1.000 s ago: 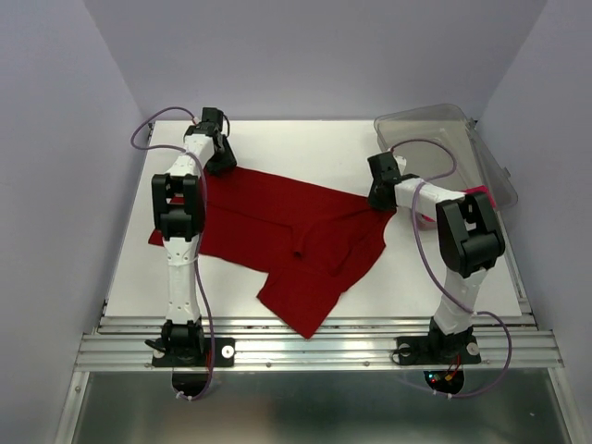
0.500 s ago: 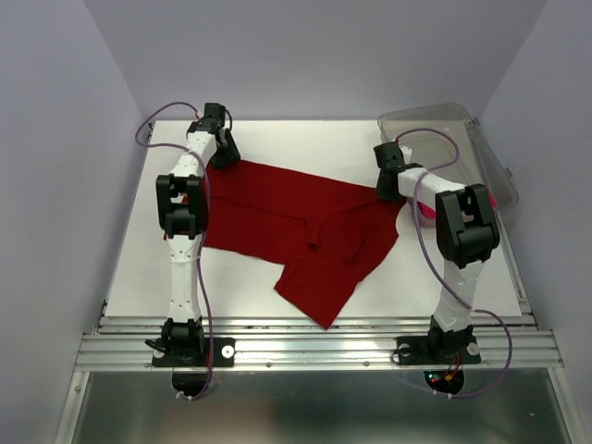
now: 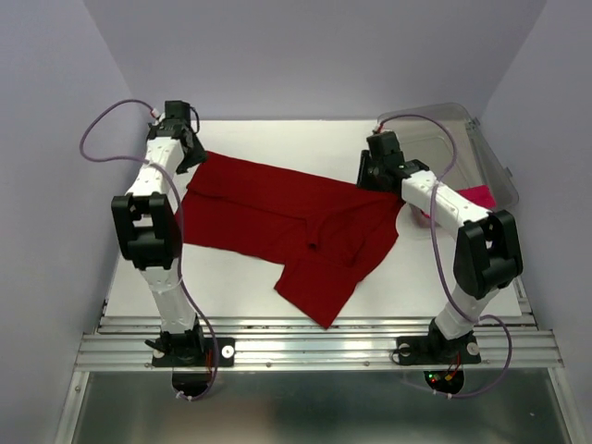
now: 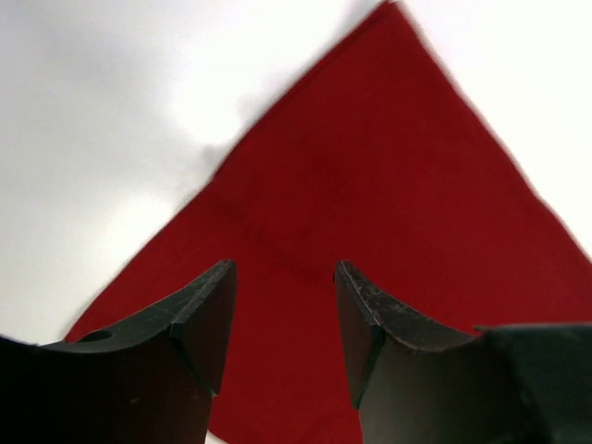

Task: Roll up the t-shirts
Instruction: Fold the T-shirt at the center of the board.

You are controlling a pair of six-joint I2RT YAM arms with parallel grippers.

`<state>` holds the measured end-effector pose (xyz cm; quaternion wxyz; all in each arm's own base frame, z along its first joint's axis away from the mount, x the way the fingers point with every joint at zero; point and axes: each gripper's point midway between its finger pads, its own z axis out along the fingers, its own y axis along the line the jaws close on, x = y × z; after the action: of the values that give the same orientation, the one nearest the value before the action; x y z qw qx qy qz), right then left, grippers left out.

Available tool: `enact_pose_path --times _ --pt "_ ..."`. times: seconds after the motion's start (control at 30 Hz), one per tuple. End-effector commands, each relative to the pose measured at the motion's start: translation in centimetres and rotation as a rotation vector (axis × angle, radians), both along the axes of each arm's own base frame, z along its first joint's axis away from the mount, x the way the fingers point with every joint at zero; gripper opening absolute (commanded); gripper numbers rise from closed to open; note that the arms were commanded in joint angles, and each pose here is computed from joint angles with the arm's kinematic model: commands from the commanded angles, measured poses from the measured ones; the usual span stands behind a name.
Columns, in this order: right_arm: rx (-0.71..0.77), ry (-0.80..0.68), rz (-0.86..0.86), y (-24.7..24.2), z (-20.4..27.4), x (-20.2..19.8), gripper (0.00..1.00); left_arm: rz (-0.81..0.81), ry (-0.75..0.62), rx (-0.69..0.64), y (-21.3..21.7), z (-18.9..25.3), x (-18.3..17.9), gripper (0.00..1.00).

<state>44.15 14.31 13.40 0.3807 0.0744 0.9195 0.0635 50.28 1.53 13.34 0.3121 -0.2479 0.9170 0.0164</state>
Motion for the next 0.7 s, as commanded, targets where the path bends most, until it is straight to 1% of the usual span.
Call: enact_pose_path --times 0.0,0.03,0.13,0.17,0.27,0.3,0.37,0.43,0.47,0.5,0.53,0.57,0.67 --pt "0.032 0.001 0.150 5.2 0.7 -3.7 0.40 0.129 0.030 0.047 4.9 -0.1 -4.9 0.57" --pt "0.030 0.004 0.157 5.5 0.5 -4.5 0.40 0.151 0.052 0.052 6.0 -0.7 -6.8 0.57" --pt "0.045 0.016 0.161 5.8 0.0 -5.5 0.41 0.174 0.055 0.053 7.0 -0.7 -8.8 0.57" --pt "0.049 0.016 0.160 5.7 0.0 -5.7 0.41 0.177 0.083 0.048 7.0 -1.7 -9.8 0.57" --pt "0.056 0.039 0.161 5.6 -0.7 -6.5 0.41 0.192 0.089 0.044 6.9 -2.1 -10.7 0.57" --pt "0.071 0.033 0.178 6.0 -0.4 -7.0 0.41 0.207 0.107 0.051 7.1 -2.8 -11.4 0.58" --pt "0.064 0.046 0.172 5.4 -0.9 -8.0 0.41 0.230 0.136 0.061 7.3 -3.8 -12.6 0.59" --pt "0.067 0.045 0.168 4.9 -0.8 -8.9 0.41 0.267 0.142 0.052 7.9 -4.4 -13.3 0.59" --pt "0.065 0.051 0.176 5.0 -0.9 -9.5 0.43 0.282 0.154 0.043 8.0 -5.1 -14.2 0.58" --pt "0.074 0.038 0.174 4.8 -0.2 -9.8 0.44 0.304 0.136 0.034 8.7 -5.3 -14.3 0.58" --pt "0.067 0.051 0.173 4.6 -0.7 -10.1 0.44 0.300 0.131 0.026 8.6 -5.4 -14.4 0.58" --pt "0.058 0.046 0.163 4.1 -0.7 -10.6 0.44 0.308 0.128 0.020 8.9 -5.6 -14.7 0.60" --pt "0.018 0.034 0.126 2.9 -0.9 -10.7 0.45 0.302 0.143 0.021 9.2 -6.1 -15.1 0.61"
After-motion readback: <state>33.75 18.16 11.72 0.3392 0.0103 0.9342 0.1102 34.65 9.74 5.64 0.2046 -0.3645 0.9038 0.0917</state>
